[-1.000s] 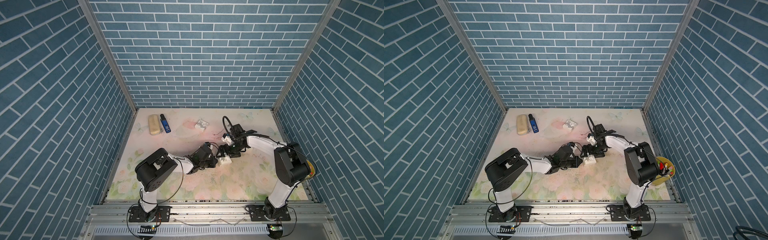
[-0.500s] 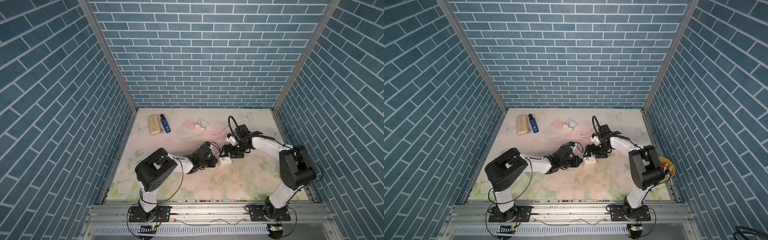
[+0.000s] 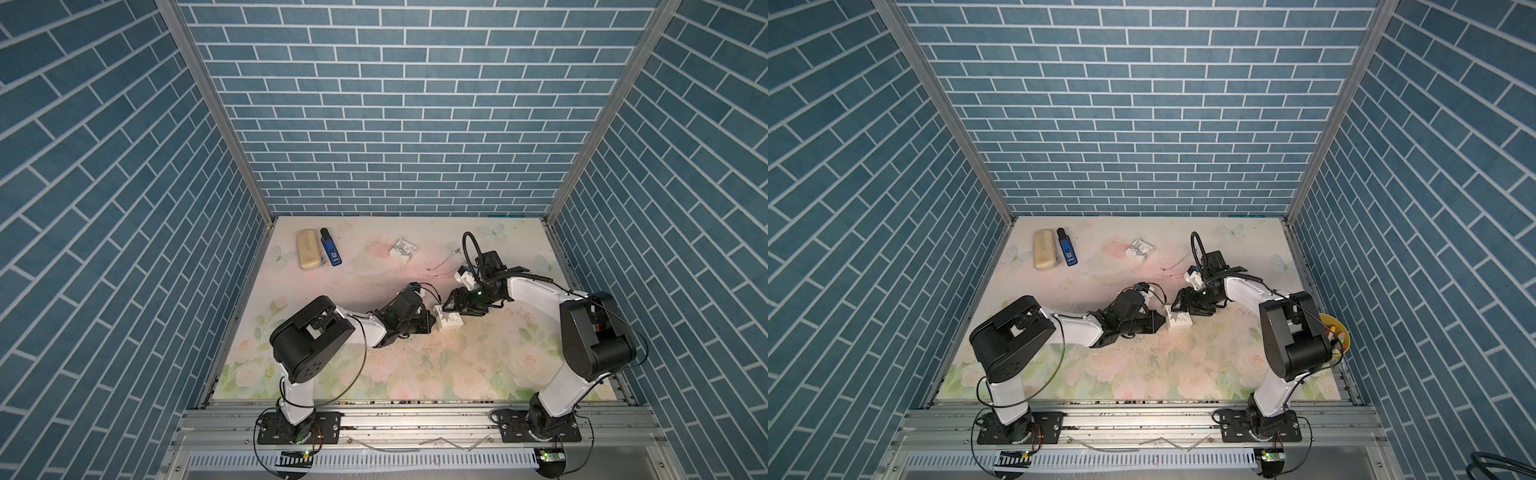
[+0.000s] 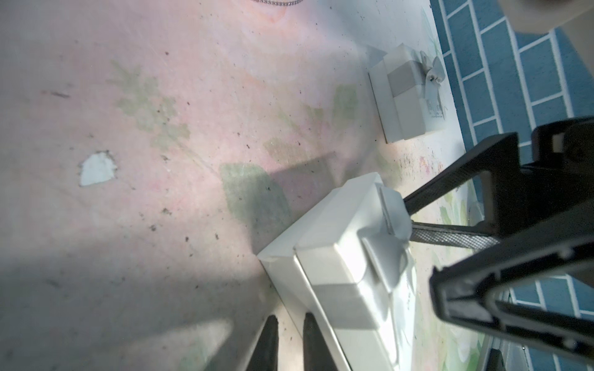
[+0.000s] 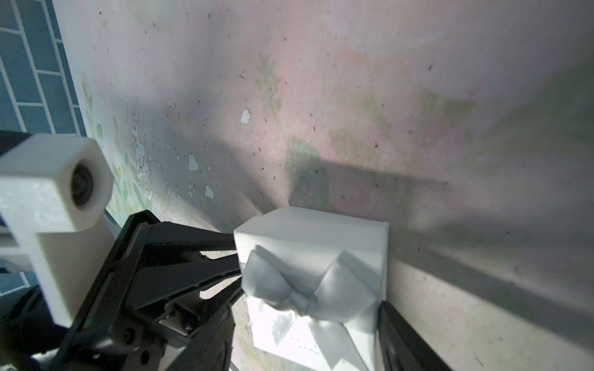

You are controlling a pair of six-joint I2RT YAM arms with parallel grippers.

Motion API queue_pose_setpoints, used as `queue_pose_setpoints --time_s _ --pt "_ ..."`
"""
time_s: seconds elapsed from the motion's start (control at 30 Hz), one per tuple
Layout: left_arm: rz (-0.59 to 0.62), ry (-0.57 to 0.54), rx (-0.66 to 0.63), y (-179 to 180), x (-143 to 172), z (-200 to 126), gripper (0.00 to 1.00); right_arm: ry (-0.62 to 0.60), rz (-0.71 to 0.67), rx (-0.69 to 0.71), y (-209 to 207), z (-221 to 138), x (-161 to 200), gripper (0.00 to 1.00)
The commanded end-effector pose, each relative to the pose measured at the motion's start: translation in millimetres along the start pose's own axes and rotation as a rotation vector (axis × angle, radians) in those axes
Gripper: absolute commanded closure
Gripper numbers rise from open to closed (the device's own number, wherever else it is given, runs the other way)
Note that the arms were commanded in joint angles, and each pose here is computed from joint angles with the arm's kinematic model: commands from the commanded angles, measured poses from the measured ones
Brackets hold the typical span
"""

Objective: Take the necklace out of the lift-off lid jewelry box
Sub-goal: Close the lid on the jewelry box.

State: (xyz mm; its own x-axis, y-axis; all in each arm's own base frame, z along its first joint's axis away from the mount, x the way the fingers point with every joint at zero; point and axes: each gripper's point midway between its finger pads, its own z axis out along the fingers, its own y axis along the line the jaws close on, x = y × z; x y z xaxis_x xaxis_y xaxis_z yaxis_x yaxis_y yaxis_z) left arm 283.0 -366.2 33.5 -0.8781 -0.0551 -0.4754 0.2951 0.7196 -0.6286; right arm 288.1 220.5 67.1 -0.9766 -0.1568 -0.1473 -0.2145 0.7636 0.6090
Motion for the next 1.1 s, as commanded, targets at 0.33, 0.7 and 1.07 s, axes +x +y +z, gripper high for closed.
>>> queue_pose_setpoints --time_s 0.33,0.7,1.07 --pt "0.009 0.026 0.031 -12 8 15 0.83 0.036 0.015 -0.067 8 7 16 0.37" --pt "0.026 0.055 0.038 -21 9 21 0.83 0.086 0.018 0.016 9 26 24 0.40" --pt "0.013 0.070 -0.026 -1 8 5 0.75 0.082 0.072 0.268 -32 25 29 0.36"
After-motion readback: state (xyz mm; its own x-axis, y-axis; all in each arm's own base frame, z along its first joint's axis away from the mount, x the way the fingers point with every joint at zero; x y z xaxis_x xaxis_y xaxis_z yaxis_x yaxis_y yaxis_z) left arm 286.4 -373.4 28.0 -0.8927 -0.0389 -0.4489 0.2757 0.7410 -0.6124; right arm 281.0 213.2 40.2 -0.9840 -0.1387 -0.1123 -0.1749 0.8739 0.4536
